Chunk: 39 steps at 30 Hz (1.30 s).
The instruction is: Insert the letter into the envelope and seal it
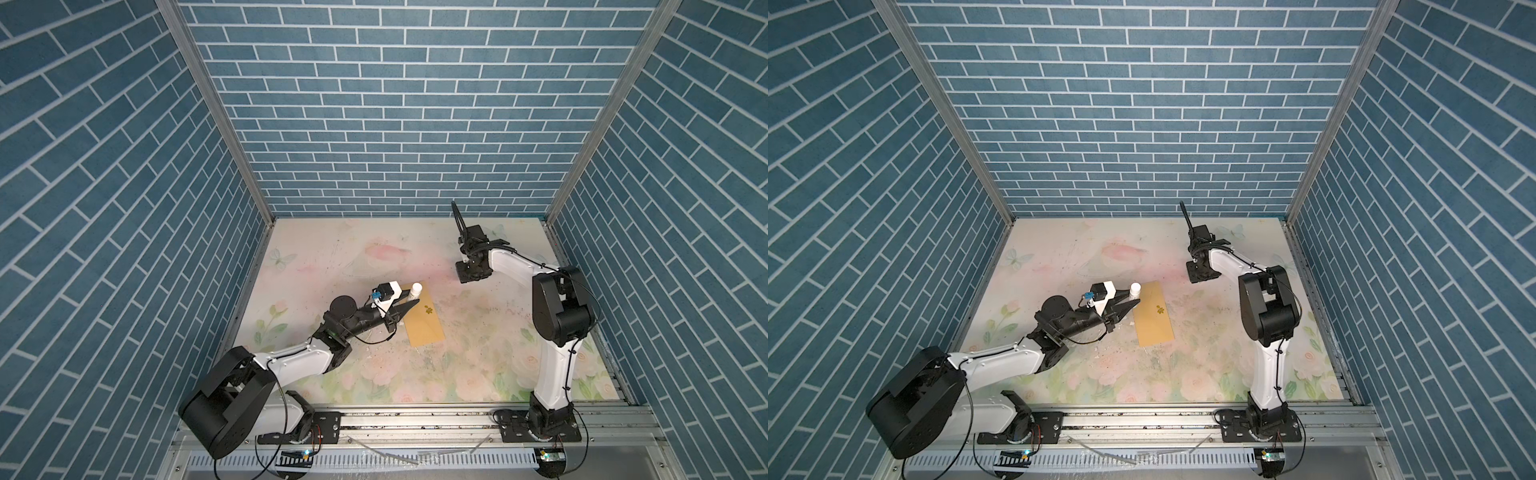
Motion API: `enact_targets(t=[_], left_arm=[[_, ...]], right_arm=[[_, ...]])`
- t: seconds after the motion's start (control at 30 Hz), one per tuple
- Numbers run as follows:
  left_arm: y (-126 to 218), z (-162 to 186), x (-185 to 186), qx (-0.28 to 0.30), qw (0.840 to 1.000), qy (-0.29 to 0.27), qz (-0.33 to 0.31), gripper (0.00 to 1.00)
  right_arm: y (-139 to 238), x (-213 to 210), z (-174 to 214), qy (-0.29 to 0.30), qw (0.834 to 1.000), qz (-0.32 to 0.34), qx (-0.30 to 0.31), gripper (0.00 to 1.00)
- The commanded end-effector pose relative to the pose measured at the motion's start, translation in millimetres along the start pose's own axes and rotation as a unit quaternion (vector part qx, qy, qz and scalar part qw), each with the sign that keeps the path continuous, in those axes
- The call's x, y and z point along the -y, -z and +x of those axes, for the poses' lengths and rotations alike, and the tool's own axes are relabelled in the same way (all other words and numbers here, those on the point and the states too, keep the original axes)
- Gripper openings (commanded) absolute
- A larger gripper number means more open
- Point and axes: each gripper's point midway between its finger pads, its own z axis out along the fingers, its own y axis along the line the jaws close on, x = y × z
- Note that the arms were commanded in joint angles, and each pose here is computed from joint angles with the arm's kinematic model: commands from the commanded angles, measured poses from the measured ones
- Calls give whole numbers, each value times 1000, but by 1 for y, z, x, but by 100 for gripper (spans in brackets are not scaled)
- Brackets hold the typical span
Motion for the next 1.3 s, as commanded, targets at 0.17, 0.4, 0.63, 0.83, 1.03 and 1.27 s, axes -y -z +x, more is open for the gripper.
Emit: enact_targets(t=[0.17, 0.4, 0.63, 0.83, 1.03, 1.27], left_arm=[[-3, 0, 0, 2, 1000, 2, 2, 0], [-5, 2, -1, 1, 1000, 5, 2, 0], [-6, 3, -1, 1, 1000, 4, 2, 0], [-7, 4, -2, -1, 1000, 6, 2, 0], [-8, 6, -2, -3, 1000, 7, 4, 0], [-8, 10, -1, -8, 1000, 7, 7, 0]], right_arm=[[-6, 5, -12, 3, 1000, 1, 1, 41], [-12, 4, -11, 3, 1000, 0, -6, 35], [-14, 5, -11, 2, 1000, -1, -10, 27], [-13, 5, -12, 3, 1000, -1, -10, 22], [-5, 5, -15, 2, 1000, -2, -3, 20], [41, 0, -23, 4, 999, -29, 41, 16]])
